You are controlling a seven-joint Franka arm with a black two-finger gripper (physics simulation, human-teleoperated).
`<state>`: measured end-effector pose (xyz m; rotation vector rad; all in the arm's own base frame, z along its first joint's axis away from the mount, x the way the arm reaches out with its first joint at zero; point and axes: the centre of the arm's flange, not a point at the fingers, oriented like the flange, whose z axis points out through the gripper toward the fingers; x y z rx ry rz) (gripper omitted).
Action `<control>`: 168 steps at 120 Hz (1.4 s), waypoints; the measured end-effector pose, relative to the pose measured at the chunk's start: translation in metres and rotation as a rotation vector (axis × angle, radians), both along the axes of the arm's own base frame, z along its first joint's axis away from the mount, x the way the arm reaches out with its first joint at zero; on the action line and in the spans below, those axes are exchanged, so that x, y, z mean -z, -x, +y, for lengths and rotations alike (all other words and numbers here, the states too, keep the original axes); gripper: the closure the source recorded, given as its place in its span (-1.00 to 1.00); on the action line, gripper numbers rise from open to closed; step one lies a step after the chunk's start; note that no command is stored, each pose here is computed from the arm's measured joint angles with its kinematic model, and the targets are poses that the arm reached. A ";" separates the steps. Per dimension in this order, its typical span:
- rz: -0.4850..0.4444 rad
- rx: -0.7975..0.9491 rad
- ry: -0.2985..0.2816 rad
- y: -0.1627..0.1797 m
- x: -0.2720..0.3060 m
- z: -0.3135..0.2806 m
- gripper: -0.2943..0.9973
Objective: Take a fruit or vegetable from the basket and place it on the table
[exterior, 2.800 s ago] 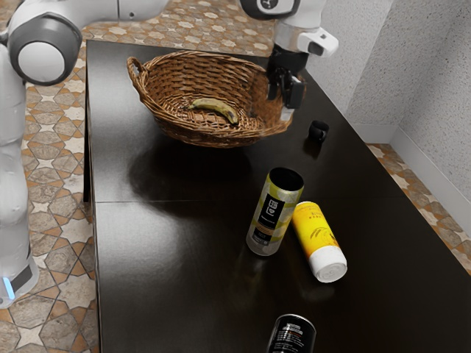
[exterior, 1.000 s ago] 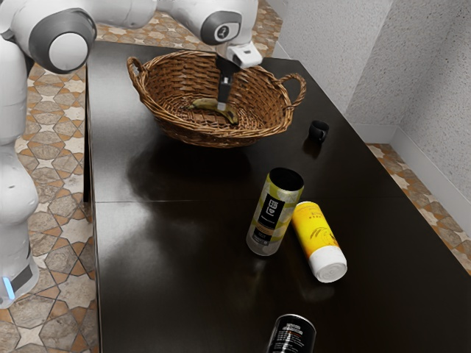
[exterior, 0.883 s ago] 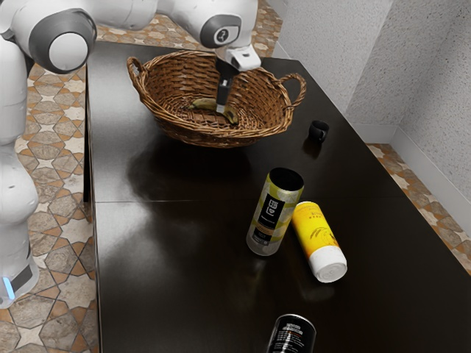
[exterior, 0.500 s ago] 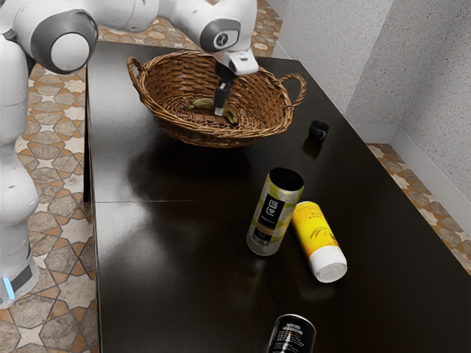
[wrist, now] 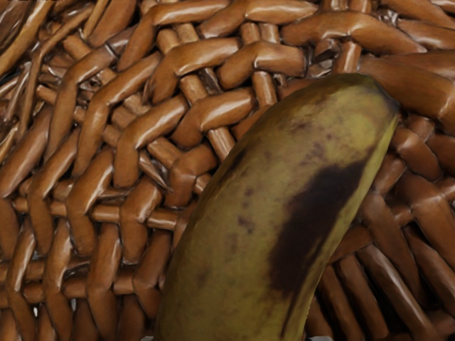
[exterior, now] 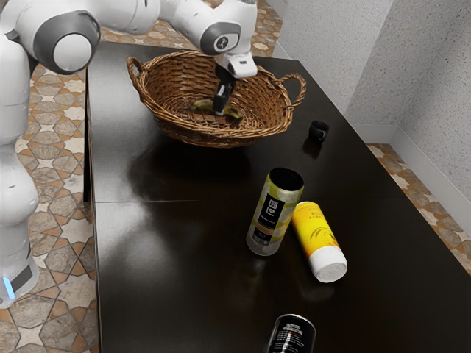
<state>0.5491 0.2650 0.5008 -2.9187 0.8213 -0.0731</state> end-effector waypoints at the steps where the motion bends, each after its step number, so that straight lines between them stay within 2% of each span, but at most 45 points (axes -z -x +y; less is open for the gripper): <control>1: 0.000 0.001 0.000 0.000 0.000 0.000 0.30; 17: -0.009 0.010 -0.007 0.002 -0.008 -0.002 0.29; 61: -0.114 0.029 -0.060 0.044 -0.106 -0.026 0.27; 83: -0.149 0.107 -0.089 0.086 -0.141 -0.094 0.26; 102: -0.142 0.169 -0.102 0.129 -0.138 -0.155 0.27; 132: -0.152 0.204 -0.127 0.186 -0.130 -0.210 0.26; 168: -0.130 0.333 -0.155 0.200 -0.124 -0.284 0.27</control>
